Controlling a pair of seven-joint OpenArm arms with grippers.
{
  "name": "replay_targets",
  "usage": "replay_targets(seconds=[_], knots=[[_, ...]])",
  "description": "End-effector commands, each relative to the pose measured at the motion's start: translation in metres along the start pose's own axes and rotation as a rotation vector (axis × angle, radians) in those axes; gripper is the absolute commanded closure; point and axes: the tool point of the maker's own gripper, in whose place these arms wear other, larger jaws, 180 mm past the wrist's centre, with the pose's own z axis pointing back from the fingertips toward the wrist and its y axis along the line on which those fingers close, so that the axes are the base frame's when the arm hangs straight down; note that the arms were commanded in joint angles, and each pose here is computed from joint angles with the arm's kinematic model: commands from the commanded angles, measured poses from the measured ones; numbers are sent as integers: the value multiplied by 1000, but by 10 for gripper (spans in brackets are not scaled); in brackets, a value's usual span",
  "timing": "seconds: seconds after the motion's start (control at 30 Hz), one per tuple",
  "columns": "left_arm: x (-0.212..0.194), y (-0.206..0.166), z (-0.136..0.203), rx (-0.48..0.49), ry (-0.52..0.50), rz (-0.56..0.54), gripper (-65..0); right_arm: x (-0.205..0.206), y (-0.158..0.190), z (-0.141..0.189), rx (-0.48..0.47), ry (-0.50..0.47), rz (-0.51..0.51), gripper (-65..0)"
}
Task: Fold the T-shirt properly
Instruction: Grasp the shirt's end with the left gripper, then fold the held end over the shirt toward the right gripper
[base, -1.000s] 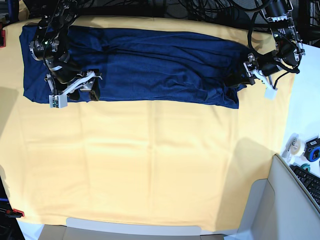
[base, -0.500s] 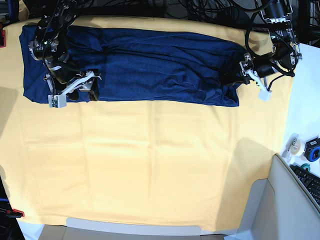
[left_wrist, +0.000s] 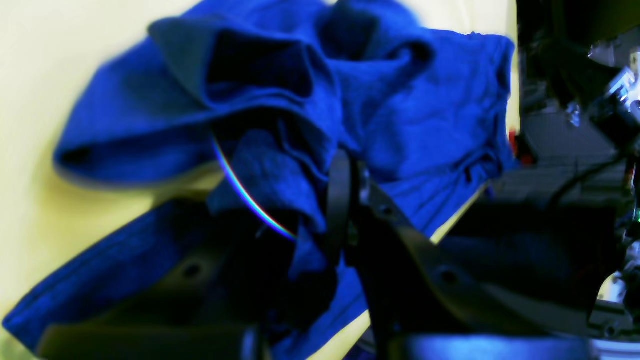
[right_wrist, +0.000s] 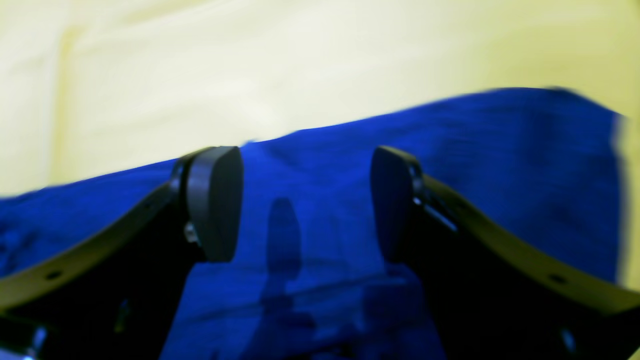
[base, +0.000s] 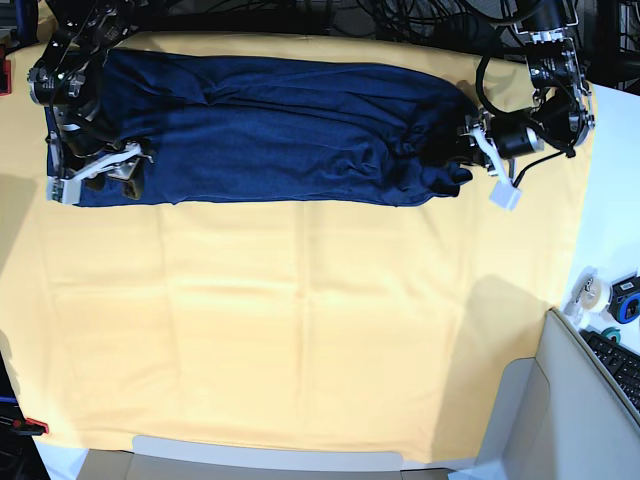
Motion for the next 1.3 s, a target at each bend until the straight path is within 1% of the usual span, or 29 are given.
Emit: replay_targets(seconds=[0.0, 0.1, 0.17, 0.23, 0.33, 0.43, 0.5, 0.6, 0.7, 0.83, 0.93, 1.07, 1.27], knots=[[8, -11, -1, -29, -11, -37, 0, 18, -8, 7, -15, -59, 20, -394], [-2, -35, -25, -102, 26, -50, 0, 20, -35, 18, -83, -57, 34, -394], [-3, -56, -45, -164, 61, -83, 0, 24, -50, 25, -122, -63, 39, -394], [-7, -75, -62, -219, 92, -102, 0, 18, -65, 33, -162, -50, 37, -394], [-20, -99, -82, -288, 137, -111, 0, 12, -78, 42, -201, -38, 26, -394], [-12, -130, -101, -363, 148, -174, 0, 5, -93, 52, -244, -23, 17, -394], [-10, -145, -109, -397, 158, -210, 0, 1, -100, 57, -266, -17, 11, -394], [-6, -166, -120, -447, 144, -237, 0, -3, -109, 65, -294, -12, 3, -394], [-2, -174, -127, -467, 142, -251, 0, -6, -114, 69, -310, -6, -4, -394], [-7, -178, -137, -484, 159, -241, 0, -11, -115, 71, -314, 8, -2, -394], [-13, -181, -145, -498, 163, -214, 0, -12, -115, 71, -314, 10, -2, -394], [-16, -176, -152, -493, 162, -168, 0, -12, -115, 71, -313, 11, -5, -394], [-11, -186, -158, -516, 154, -166, 0, -18, -112, 70, -309, 16, -22, -394]])
